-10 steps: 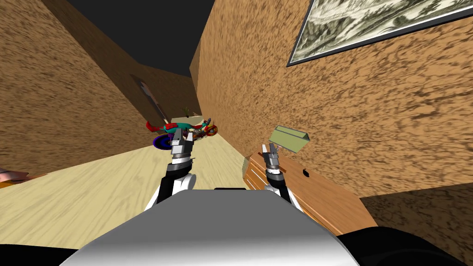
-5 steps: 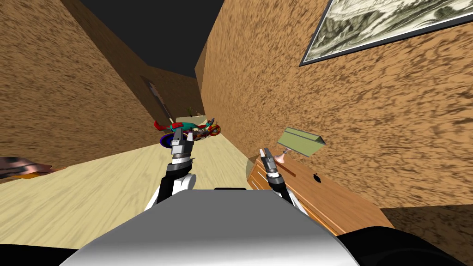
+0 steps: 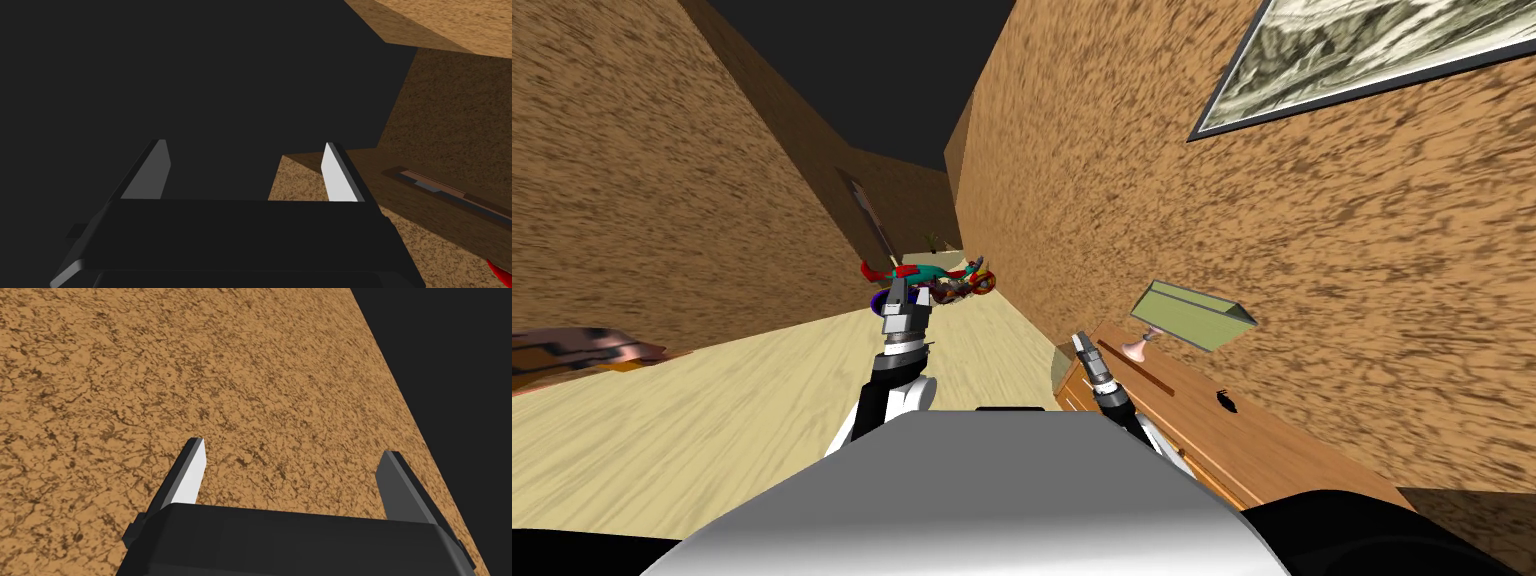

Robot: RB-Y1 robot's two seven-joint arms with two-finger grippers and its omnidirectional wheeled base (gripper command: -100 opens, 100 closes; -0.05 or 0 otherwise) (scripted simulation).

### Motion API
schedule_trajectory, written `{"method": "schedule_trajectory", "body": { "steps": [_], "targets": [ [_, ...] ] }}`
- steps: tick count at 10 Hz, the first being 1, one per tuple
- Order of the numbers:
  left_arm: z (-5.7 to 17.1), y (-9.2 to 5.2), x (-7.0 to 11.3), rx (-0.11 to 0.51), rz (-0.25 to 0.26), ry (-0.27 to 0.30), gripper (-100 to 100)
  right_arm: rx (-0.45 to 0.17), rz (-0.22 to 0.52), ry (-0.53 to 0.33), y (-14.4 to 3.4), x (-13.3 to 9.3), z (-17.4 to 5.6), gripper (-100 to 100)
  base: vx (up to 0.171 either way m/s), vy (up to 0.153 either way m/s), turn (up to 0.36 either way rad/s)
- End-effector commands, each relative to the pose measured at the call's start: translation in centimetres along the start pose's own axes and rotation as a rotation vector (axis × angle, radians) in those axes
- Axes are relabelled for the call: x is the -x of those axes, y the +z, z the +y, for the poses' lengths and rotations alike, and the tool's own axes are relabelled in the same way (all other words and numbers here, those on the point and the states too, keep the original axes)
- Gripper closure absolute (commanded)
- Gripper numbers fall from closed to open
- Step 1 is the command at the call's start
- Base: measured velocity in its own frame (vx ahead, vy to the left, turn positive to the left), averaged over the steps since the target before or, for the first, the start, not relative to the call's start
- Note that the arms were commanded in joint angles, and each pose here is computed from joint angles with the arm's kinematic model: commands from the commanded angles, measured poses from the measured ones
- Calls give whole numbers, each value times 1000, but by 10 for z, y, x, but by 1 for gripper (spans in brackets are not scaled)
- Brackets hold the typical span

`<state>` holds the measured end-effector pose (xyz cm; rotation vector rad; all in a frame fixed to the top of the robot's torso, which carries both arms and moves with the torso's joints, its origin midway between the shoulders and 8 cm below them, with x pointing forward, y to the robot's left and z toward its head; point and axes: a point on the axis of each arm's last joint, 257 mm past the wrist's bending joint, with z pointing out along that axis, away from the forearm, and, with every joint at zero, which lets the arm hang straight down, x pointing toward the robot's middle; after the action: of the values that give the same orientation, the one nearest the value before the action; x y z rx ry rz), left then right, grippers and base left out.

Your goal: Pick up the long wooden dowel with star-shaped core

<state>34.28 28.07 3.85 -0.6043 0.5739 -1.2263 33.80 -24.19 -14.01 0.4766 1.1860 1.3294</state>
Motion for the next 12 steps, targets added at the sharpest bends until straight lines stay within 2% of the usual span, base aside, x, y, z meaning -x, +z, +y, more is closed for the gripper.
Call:
{"method": "schedule_trajectory", "body": {
  "steps": [1,2,3,4,5,6,8,9,10,11,12],
  "targets": [
    [0,0,0,0,0,0,0,-29,39,-17,-9,-5,-10,-100,44,97,45],
    [0,0,0,0,0,0,0,-76,85,-36,-23,-11,-28,-100,41,124,100],
    [0,0,0,0,0,0,0,-86,101,-45,-26,-10,-31,-100,39,100,41],
    [0,0,0,0,0,0,0,-130,150,-67,-41,-15,-47,-100,57,94,120],
    [0,0,0,0,0,0,0,-146,165,-76,-46,-14,-53,-100,57,83,47],
    [0,0,0,0,0,0,0,-178,209,-96,-59,-18,-63,-100,55,101,99],
    [0,0,0,0,0,0,0,-208,231,-110,-68,-15,-73,-100,36,47,18],
    [0,0,0,0,0,0,0,-252,290,-140,-86,-17,-87,-100,44,60,106],
    [0,0,0,0,0,0,0,-271,298,-146,-92,-15,-93,-100,46,56,62],
    [0,0,0,0,0,0,0,-315,355,-175,-111,-15,-106,-100,65,61,115],
    [0,0,0,0,0,0,0,-335,367,-184,-118,-12,-112,-100,72,53,47]
  ]
}}
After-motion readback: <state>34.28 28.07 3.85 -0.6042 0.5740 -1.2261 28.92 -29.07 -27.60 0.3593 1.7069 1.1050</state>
